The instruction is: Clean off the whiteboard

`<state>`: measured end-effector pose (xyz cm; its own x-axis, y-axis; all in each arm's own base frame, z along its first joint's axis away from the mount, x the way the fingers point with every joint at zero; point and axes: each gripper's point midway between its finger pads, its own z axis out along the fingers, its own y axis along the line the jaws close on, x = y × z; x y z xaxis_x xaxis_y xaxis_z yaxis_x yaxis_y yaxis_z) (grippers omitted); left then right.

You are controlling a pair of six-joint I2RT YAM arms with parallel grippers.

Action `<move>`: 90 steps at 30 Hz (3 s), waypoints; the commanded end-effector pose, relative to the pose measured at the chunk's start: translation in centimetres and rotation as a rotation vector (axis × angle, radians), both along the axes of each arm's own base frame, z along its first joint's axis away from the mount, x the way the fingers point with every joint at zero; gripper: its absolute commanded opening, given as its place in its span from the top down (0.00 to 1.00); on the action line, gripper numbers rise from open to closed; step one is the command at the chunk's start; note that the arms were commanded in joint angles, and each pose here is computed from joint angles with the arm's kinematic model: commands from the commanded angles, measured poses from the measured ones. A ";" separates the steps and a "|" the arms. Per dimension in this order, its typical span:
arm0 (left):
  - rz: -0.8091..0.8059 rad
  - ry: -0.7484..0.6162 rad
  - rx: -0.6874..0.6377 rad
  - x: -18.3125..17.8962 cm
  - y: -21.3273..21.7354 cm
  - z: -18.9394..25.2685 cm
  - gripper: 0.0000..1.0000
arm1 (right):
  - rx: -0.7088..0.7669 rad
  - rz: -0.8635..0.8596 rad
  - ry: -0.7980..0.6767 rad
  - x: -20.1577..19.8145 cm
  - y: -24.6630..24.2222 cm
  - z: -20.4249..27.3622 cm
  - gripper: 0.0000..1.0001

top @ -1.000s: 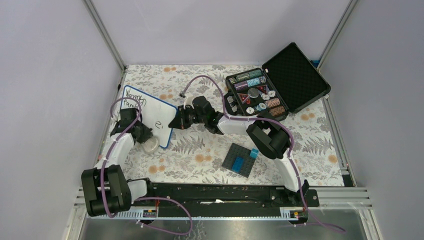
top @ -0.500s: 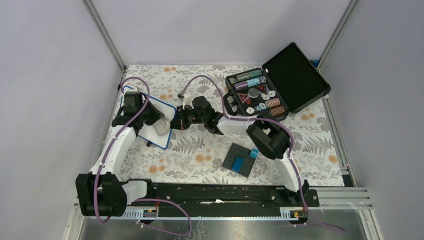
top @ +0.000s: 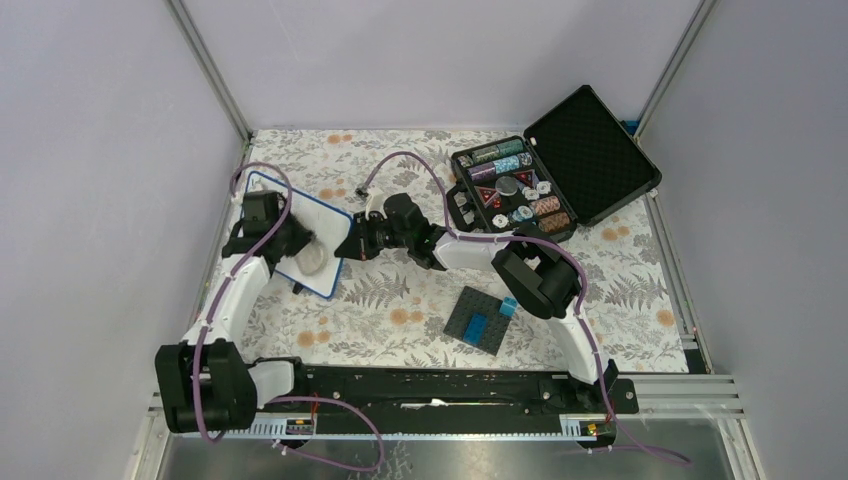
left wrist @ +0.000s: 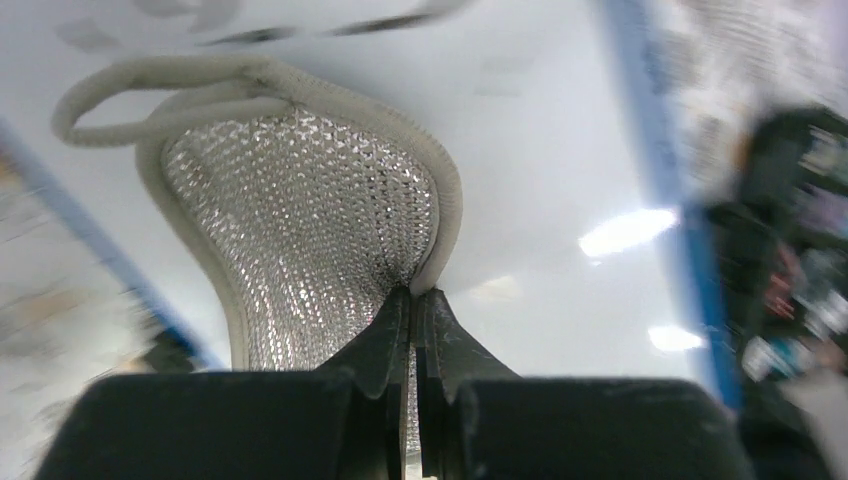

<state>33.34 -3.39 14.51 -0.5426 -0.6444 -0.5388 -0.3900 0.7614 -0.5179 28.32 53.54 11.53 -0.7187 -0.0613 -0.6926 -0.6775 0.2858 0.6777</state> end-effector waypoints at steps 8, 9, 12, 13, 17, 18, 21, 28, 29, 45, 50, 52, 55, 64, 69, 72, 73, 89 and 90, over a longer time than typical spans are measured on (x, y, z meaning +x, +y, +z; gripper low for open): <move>0.056 0.169 -0.123 -2.7 1.5 -6.7 1.00 | 0.081 0.225 -0.046 -5.6 1.9 3.0 1.00; 0.037 0.135 -0.125 -1.8 0.9 -5.7 1.00 | 0.080 0.224 -0.045 -5.6 1.9 2.9 1.00; -0.052 0.028 -0.096 0.6 -1.3 -2.3 1.00 | 0.078 0.226 -0.044 -5.6 2.0 2.9 1.00; -0.089 -0.009 -0.087 1.2 -2.2 -1.0 1.00 | 0.078 0.225 -0.044 -5.6 2.0 2.8 1.00; -0.213 -0.144 -0.055 2.9 -4.5 3.5 1.00 | 0.077 0.217 -0.052 -5.5 1.8 2.9 1.00; -0.225 -0.174 -0.046 3.1 -4.6 4.5 1.00 | 0.076 0.217 -0.055 -5.5 1.7 3.0 1.00; -0.230 -0.233 -0.009 3.5 -4.2 6.5 1.00 | 0.081 0.227 -0.048 -5.6 1.9 3.0 1.00; -0.071 -0.021 0.061 1.7 -0.9 0.5 1.00 | 0.078 0.222 -0.052 -5.6 1.8 3.1 1.00; -0.030 0.036 0.070 0.9 0.0 -1.2 1.00 | 0.078 0.222 -0.054 -5.7 1.7 3.1 1.00; -0.088 -0.034 -0.081 0.0 -0.5 -1.2 1.00 | 0.076 0.227 -0.042 -5.6 2.0 2.8 1.00; -0.280 -0.225 -0.016 2.0 -5.0 4.9 1.00 | 0.078 0.229 -0.043 -5.6 2.0 2.9 1.00; -0.267 -0.263 -0.003 2.7 -4.8 6.3 1.00 | 0.079 0.230 -0.045 -5.7 2.0 3.0 1.00; -0.204 -0.227 0.005 3.3 -4.0 5.5 1.00 | 0.078 0.231 -0.044 -5.7 2.0 2.9 1.00; 0.059 0.188 0.047 -2.4 1.2 -6.6 1.00 | 0.079 0.229 -0.050 -5.8 1.9 3.1 1.00; 0.187 0.234 0.002 -5.0 4.4 -8.3 1.00 | 0.086 0.234 -0.048 -5.8 1.9 3.3 1.00; 0.152 0.198 -0.050 -4.2 3.4 -7.6 1.00 | 0.085 0.233 -0.047 -5.8 1.9 3.2 1.00; 0.123 0.178 -0.078 -3.7 2.7 -7.2 1.00 | 0.086 0.233 -0.048 -5.8 1.9 3.3 1.00; -0.250 -0.223 -0.053 0.8 -5.5 4.0 1.00 | 0.086 0.239 -0.046 -6.0 2.1 3.2 1.00; -0.227 -0.190 -0.047 0.8 -5.1 3.2 1.00 | 0.084 0.238 -0.045 -6.0 2.0 3.1 1.00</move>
<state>30.48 -6.64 12.77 -0.6382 -0.5556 -0.5329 -0.2627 0.8079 -0.5276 28.80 53.18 11.15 -0.7195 -0.0629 -0.6917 -0.6743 0.3017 0.6740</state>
